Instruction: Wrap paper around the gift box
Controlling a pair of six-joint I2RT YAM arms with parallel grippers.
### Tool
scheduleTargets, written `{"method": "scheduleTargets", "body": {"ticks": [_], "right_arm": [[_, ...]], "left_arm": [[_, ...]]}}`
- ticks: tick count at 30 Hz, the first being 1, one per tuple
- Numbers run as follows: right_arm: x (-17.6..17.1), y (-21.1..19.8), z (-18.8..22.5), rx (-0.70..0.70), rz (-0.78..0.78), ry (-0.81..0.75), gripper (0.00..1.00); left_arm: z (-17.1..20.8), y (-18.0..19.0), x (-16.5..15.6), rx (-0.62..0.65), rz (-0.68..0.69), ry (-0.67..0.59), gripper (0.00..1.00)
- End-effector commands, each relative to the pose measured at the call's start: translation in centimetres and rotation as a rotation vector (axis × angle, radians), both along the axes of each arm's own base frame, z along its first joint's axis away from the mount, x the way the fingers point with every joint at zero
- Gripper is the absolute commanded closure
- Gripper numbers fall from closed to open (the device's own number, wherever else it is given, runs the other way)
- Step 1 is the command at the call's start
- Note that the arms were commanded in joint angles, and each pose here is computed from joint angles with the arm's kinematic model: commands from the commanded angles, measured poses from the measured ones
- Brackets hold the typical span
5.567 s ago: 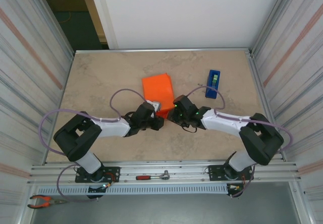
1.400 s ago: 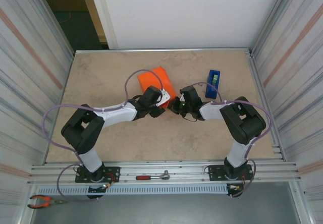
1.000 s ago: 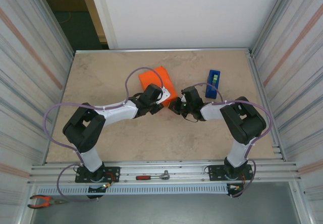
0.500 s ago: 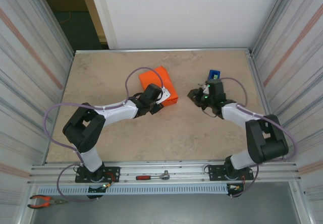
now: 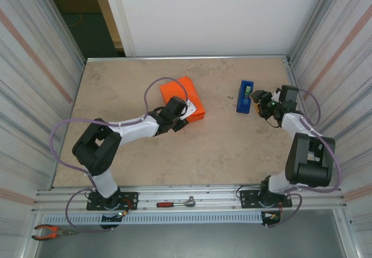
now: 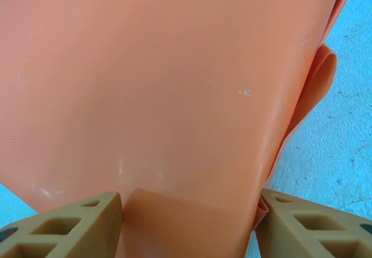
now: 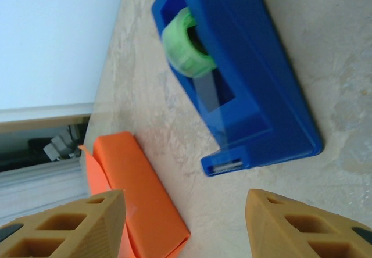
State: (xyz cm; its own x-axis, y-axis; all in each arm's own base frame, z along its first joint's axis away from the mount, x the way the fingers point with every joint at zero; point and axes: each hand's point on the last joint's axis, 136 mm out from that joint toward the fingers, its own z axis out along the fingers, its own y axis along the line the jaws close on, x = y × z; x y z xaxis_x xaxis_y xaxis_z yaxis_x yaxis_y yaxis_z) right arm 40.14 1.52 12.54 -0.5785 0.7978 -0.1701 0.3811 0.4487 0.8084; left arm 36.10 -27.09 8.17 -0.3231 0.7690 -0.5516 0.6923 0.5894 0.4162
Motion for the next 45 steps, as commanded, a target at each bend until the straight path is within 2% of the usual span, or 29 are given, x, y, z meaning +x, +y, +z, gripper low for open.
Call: {"method": "scheduleTargets", "body": {"ticks": [1, 8, 18, 31, 45], "right_arm": [[0.9, 0.0, 0.0, 0.022, 0.052, -0.015, 0.46], [3.0, 0.0, -0.6, 0.031, 0.091, -0.023, 0.57], [5.1, 0.7, -2.1, 0.015, 0.139, 0.008, 0.61], [5.0, 1.1, -4.4, 0.016, 0.146, 0.051, 0.61], [5.0, 1.6, -5.0, 0.024, 0.165, 0.059, 0.78]], "left_arm": [[-2.4, 0.7, -1.7, 0.045, -0.018, 0.109, 0.40], [-2.4, 0.7, -1.6, 0.045, -0.016, 0.107, 0.40], [-2.4, 0.6, -1.6, 0.043, -0.017, 0.107, 0.40], [-2.4, 0.6, -1.6, 0.045, -0.016, 0.109, 0.41], [-2.5, 0.7, -1.6, 0.046, -0.014, 0.111, 0.42]]}}
